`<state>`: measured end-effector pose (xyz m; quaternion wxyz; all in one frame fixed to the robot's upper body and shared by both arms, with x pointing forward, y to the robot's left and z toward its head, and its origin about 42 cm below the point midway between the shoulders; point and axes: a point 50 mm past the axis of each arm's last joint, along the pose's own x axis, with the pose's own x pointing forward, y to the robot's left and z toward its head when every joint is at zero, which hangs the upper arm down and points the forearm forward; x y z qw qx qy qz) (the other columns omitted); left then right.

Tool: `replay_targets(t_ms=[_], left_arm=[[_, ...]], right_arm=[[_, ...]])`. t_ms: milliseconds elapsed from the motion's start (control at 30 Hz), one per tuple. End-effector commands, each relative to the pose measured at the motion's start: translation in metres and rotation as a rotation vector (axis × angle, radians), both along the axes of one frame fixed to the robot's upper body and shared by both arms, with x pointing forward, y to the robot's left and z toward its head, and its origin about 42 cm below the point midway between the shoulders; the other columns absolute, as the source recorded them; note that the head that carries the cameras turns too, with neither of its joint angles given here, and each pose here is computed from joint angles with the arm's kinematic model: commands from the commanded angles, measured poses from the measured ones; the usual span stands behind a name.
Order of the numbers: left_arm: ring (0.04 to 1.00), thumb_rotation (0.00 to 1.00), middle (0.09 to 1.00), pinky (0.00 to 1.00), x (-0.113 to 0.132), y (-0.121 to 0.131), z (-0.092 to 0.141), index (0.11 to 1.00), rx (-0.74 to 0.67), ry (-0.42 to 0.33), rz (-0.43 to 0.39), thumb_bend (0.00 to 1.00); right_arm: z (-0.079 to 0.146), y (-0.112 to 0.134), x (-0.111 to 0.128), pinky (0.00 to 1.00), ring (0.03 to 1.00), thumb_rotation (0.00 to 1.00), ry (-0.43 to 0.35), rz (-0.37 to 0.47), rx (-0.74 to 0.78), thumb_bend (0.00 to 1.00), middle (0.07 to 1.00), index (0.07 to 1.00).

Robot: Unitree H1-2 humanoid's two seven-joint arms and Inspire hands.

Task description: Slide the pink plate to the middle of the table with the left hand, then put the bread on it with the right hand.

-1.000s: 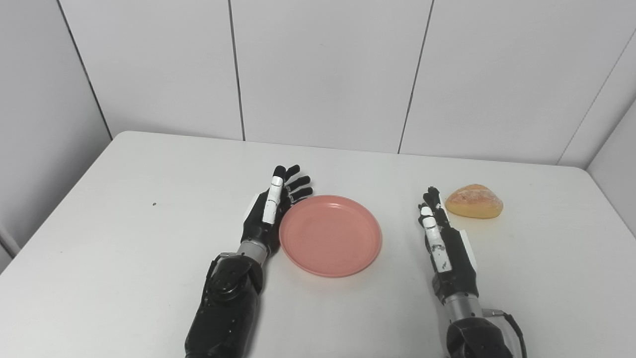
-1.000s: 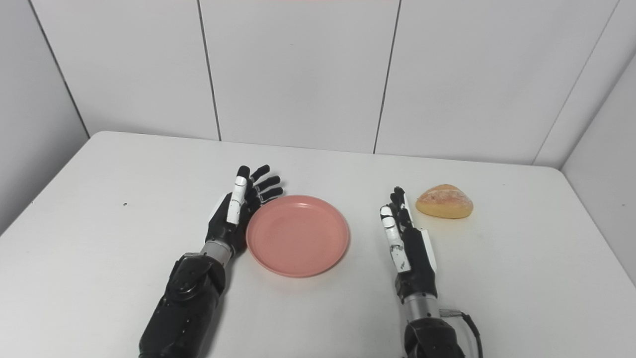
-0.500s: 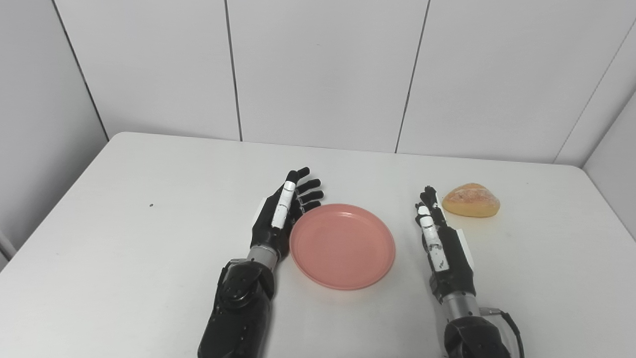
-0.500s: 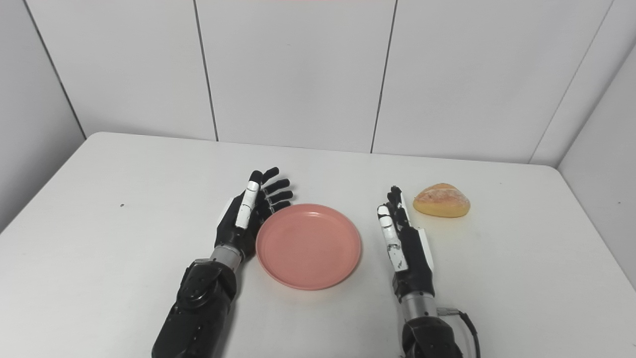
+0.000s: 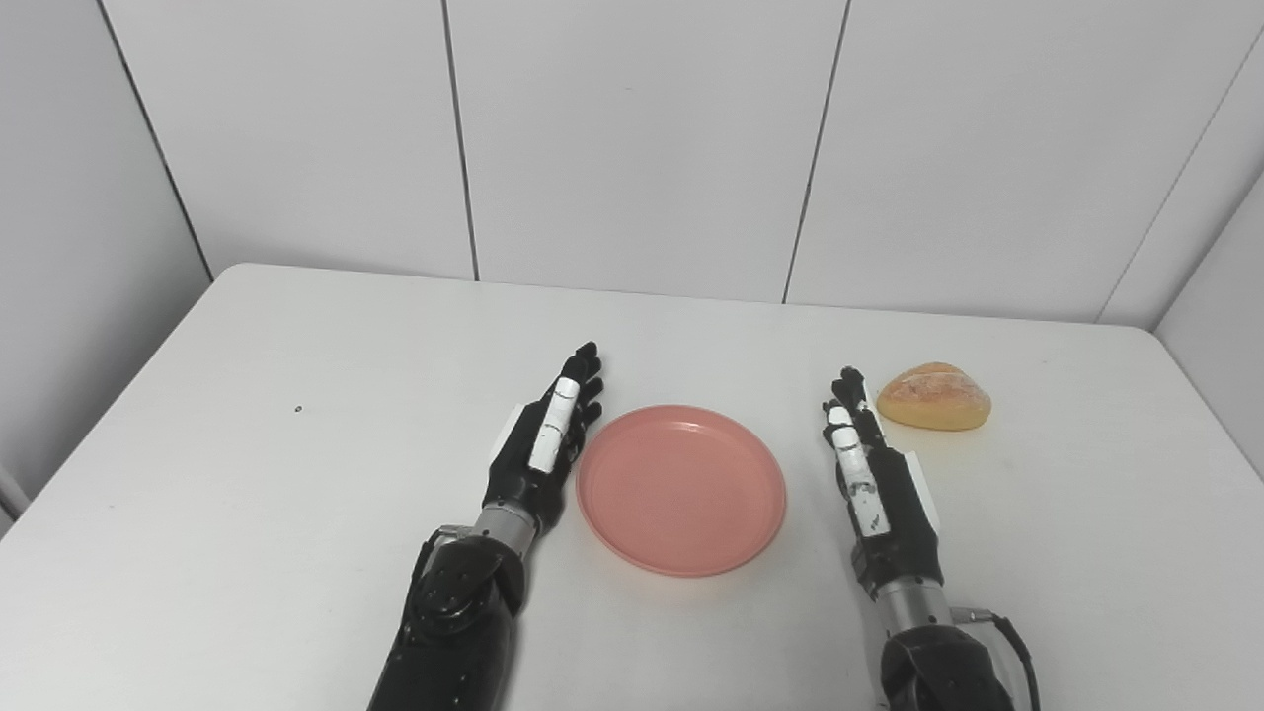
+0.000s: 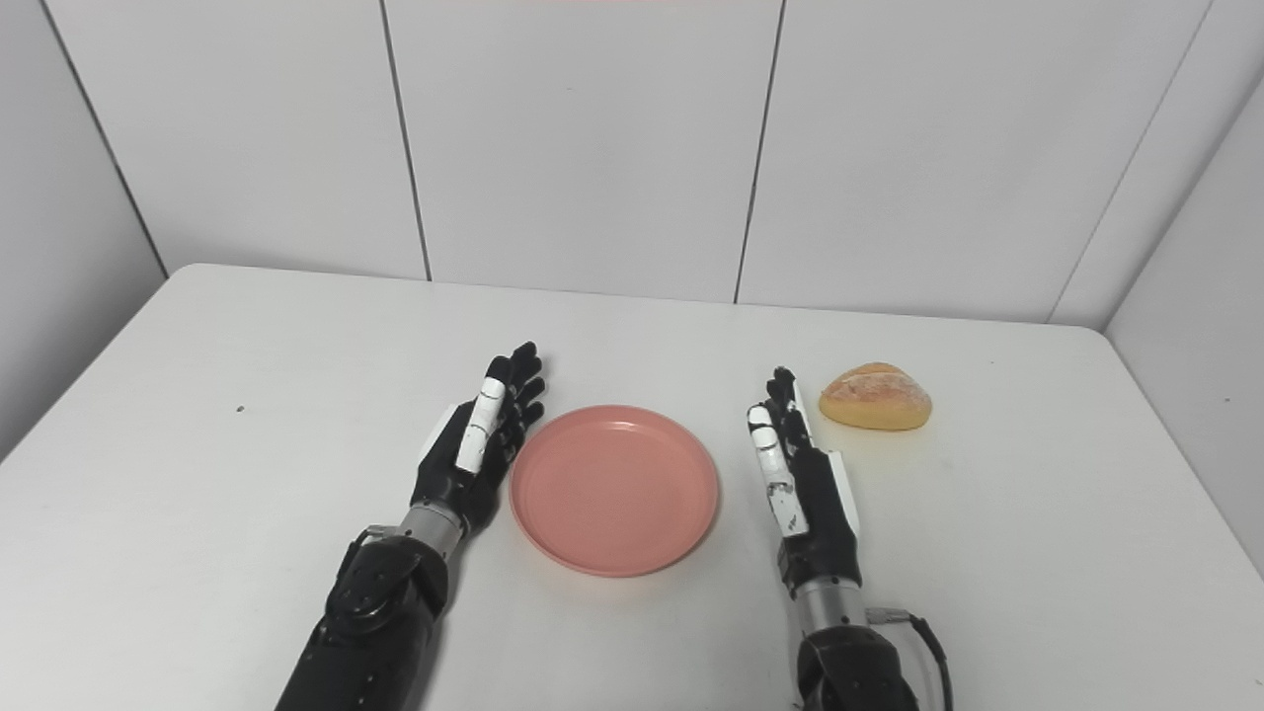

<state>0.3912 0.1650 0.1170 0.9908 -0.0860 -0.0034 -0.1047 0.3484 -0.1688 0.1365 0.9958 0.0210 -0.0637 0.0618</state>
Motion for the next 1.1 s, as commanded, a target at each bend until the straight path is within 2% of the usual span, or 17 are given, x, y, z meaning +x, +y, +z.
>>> replay_targets(t_ms=[0, 200, 467, 633, 800, 867, 967, 1033, 1067], left_arm=[[1.0, 0.96, 1.0, 1.0, 0.007, 0.003, 0.018, 0.993, 0.038, -0.09, -0.008, 0.79], [1.0, 0.99, 1.0, 1.0, 0.003, 0.01, 0.017, 1.0, 0.061, -0.121, 0.005, 0.8], [1.0, 1.0, 1.0, 1.0, -0.007, 0.007, 0.012, 1.0, 0.078, -0.118, 0.012, 0.79], [1.0, 1.0, 1.0, 1.0, -0.01, 0.0, 0.008, 1.0, 0.084, -0.131, 0.014, 0.77], [1.0, 0.97, 1.0, 1.0, -0.009, -0.01, 0.007, 0.991, 0.064, -0.139, -0.006, 0.8], [1.0, 0.97, 1.0, 1.0, -0.008, -0.014, 0.007, 0.995, 0.055, -0.139, -0.014, 0.8], [1.0, 0.96, 1.0, 1.0, -0.007, -0.018, 0.007, 0.996, 0.045, -0.137, -0.019, 0.8], [1.0, 0.97, 1.0, 1.0, -0.005, -0.019, 0.007, 0.996, 0.049, -0.136, -0.018, 0.8], [0.996, 0.98, 1.0, 1.0, -0.005, -0.019, 0.006, 0.99, 0.05, -0.137, -0.017, 0.8]], right_arm=[[0.025, 0.007, 0.01, 1.0, 1.0, 0.89, -0.082, 0.015, 0.001, 0.6, 0.997, 1.0], [0.025, 0.007, 0.011, 1.0, 1.0, 0.89, -0.085, 0.015, 0.005, 0.62, 0.998, 1.0], [0.026, 0.004, 0.012, 1.0, 1.0, 0.89, -0.092, 0.017, 0.006, 0.62, 0.998, 1.0], [0.035, -0.004, 0.019, 1.0, 0.999, 0.88, -0.135, 0.001, -0.019, 0.58, 0.988, 1.0], [0.058, -0.025, 0.032, 1.0, 0.975, 0.85, -0.246, -0.033, -0.112, 0.59, 0.967, 0.979], [0.067, -0.038, 0.036, 1.0, 0.964, 0.83, -0.286, -0.062, -0.177, 0.64, 0.957, 0.963], [0.079, -0.057, 0.04, 0.95, 0.937, 0.84, -0.316, -0.097, -0.266, 0.63, 0.925, 0.94], [0.091, -0.074, 0.045, 0.91, 0.909, 0.78, -0.311, -0.094, -0.301, 0.63, 0.903, 0.914], [0.095, -0.08, 0.047, 0.9, 0.904, 0.71, -0.306, -0.092, -0.309, 0.64, 0.893, 0.9]])
